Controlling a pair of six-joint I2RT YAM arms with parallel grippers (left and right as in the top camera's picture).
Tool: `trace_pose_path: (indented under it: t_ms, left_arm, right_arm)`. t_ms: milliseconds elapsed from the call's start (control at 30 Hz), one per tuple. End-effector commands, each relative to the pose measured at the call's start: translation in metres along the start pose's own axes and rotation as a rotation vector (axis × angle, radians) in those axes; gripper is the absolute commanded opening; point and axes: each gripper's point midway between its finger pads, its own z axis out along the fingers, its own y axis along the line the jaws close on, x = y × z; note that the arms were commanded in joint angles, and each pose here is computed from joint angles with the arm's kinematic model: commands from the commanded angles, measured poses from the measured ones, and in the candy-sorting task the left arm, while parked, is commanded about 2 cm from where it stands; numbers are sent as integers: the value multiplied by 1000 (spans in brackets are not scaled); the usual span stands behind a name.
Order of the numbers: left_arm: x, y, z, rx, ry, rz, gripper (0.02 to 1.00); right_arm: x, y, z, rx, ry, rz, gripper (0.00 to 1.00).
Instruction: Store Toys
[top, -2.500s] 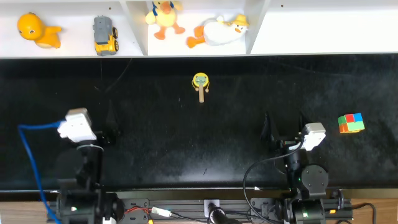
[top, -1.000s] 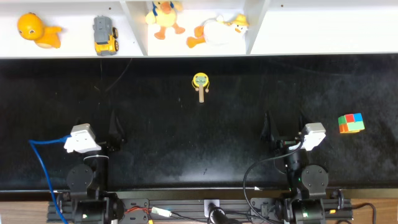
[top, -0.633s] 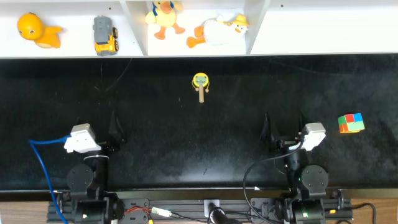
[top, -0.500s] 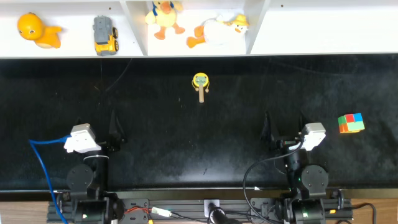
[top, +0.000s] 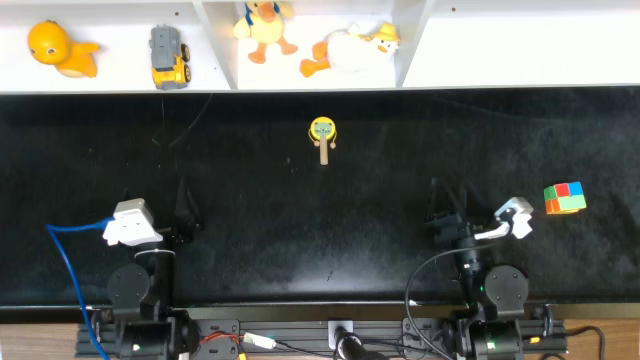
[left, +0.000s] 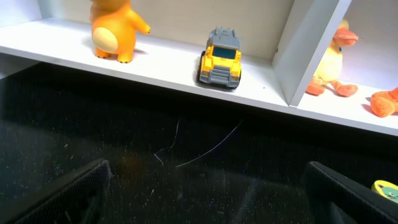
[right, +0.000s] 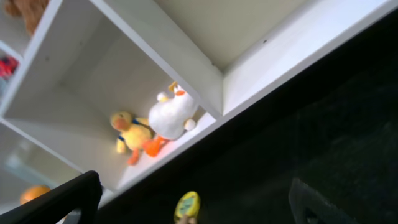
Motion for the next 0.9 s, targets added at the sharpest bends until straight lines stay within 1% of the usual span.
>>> trace_pose_path:
  t_ms: [33,133,200,300,500,600,767,900]
  left_arm:
    - [-1,0,0,0,-12,11,998]
    - [-1,0,0,0,-12,11,998]
    - [-1,0,0,0,-12,11,998]
    - [-1,0,0,0,-12,11,996]
    - [-1,0,0,0,-12,11,998]
    - [-1,0,0,0,-12,11,998]
    - [-1,0,0,0,-12,11,998]
    - [-1,0,0,0,-12,11,998]
  right_arm:
    - [10,4,0,-36,44,100,993]
    - [17,14,-1,-88,90,27,996]
    - [21,21,-3,-113,130,-2,1000]
    - [20,26,-6,-88,171,-31,1000]
    - [2,46,-2,-14,269,-163,998]
    - [-8,57,8,27,342,-216,1000]
    - [-18,75,32,93,520,-297,1000]
    - [-13,94,50,108,651,-370,1000]
